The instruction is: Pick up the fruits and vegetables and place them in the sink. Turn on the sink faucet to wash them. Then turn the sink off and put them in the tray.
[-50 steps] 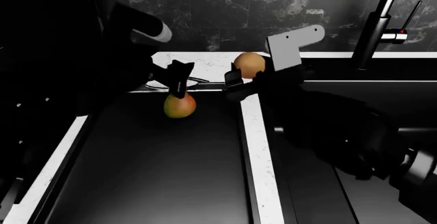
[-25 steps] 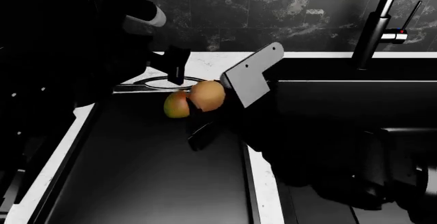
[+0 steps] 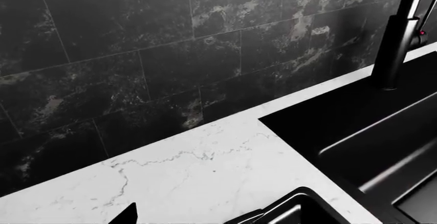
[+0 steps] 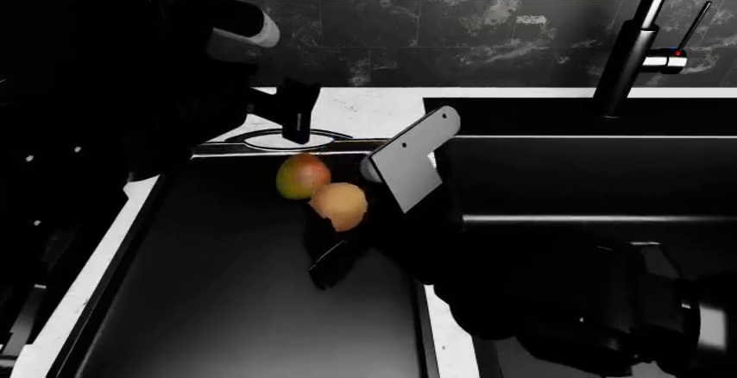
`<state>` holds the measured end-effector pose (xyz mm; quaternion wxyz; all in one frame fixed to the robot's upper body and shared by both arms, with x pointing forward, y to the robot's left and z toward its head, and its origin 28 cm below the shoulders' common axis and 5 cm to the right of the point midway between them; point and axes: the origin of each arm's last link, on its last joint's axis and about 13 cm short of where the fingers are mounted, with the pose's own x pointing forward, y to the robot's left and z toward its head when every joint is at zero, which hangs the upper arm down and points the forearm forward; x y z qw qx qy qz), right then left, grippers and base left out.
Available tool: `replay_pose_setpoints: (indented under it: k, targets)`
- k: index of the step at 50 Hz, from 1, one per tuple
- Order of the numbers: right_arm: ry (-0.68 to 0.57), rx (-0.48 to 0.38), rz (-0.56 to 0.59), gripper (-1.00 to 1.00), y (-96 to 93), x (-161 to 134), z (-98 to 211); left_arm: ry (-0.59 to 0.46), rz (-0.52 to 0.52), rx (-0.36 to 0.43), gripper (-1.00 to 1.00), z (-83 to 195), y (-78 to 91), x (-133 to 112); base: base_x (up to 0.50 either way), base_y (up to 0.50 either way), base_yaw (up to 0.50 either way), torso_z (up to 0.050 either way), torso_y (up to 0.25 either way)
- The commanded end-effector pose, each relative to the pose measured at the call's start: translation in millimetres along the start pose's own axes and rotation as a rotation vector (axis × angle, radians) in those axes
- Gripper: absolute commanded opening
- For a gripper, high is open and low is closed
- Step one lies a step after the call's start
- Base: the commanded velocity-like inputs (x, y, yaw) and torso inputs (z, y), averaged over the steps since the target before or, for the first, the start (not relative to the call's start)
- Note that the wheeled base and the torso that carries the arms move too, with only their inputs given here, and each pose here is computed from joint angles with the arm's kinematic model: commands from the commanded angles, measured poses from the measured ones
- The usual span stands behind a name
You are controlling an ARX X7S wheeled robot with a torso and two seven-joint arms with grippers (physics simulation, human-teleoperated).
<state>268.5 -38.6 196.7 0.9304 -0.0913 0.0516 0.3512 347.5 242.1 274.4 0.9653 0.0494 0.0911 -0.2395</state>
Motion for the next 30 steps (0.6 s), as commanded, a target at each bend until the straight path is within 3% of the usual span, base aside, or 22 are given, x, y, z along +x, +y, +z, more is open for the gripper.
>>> replay_pose_setpoints:
  k: [1, 17, 24, 30]
  targets:
    - [-0.006, -0.013, 0.011, 1.0, -0.8, 2.5, -0.4, 0.006, 0.0, -0.007, 1.0, -1.4, 1.0, 1.0, 0.0, 0.0, 0.0, 0.0, 0.0]
    - [-0.057, -0.052, -0.008, 1.0, -3.5, 1.2, 14.1, 0.014, 0.002, -0.013, 1.0, -3.9, 2.5, 2.2, 0.0, 0.0, 0.0, 0.0, 0.001]
    - [-0.15, -0.101, -0.094, 1.0, -11.8, -5.3, 34.6, 0.002, -0.011, -0.005, 1.0, -2.7, -0.1, 1.2, 0.0, 0.0, 0.0, 0.0, 0.0]
    - [-0.24, -0.127, -0.244, 1.0, -28.5, -8.6, 52.5, -0.015, -0.014, 0.029, 1.0, -3.0, -7.8, -2.9, 0.0, 0.0, 0.0, 0.0, 0.0]
